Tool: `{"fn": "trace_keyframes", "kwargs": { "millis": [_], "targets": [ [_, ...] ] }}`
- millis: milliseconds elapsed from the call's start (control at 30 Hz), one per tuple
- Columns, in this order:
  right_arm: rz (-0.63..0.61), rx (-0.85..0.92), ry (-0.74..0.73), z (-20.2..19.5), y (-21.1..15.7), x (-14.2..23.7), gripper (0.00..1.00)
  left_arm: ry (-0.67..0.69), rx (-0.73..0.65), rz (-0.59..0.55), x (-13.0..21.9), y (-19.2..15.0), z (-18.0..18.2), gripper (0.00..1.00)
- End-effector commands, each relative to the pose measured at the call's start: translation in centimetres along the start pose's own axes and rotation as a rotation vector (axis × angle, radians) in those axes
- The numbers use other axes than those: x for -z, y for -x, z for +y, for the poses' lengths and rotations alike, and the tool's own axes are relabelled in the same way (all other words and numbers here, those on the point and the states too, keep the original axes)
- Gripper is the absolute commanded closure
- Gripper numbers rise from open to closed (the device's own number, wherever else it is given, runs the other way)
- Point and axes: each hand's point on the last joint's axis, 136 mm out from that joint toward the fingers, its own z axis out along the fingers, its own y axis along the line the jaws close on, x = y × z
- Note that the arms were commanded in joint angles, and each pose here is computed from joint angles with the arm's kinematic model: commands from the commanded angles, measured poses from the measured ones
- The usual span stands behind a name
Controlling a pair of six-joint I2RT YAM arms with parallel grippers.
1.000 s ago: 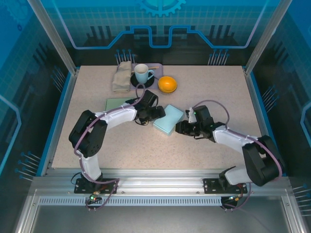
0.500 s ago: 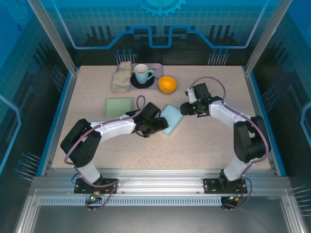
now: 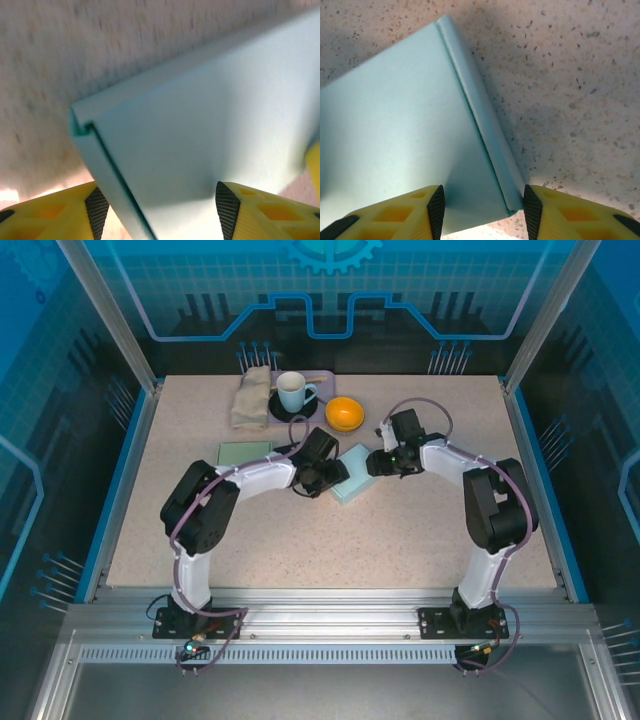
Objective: Fold the paper box
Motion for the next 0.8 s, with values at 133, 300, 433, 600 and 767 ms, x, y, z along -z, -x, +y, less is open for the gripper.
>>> {"fn": "trace_keyframes", "kwargs": {
  "millis": [133,300,433,600,767],
  "targets": [
    [0.025,-0.155,0.092,1.8,-2.0,0.3,0.53,0.065,-0.077,-0.042,-1.0,4.8,0.2,0.38],
    [0.0,-0.164,0.071,1.9,-1.2,0.2,0.53,0.084,-0.075,-0.072,-0.7,6.2,0.6,0.36],
    [-0.023,-0.191,0.036,1.5,-0.8,1.3,0.53,0.09,-0.106,-0.101,0.1,7.0,0.5,0.32],
    [-0.09,-0.222,0.031,1.7,-0.5,3.9,0.52,0.104,-0.16,-0.139,1.7,8.5,-0.2,0.29],
    [-0.156,-0.14,-0.072,0.4,0.0,7.8,0.5,0.073,-0.222,-0.23,6.5,10.0,-1.1,0.26]
  ]
}}
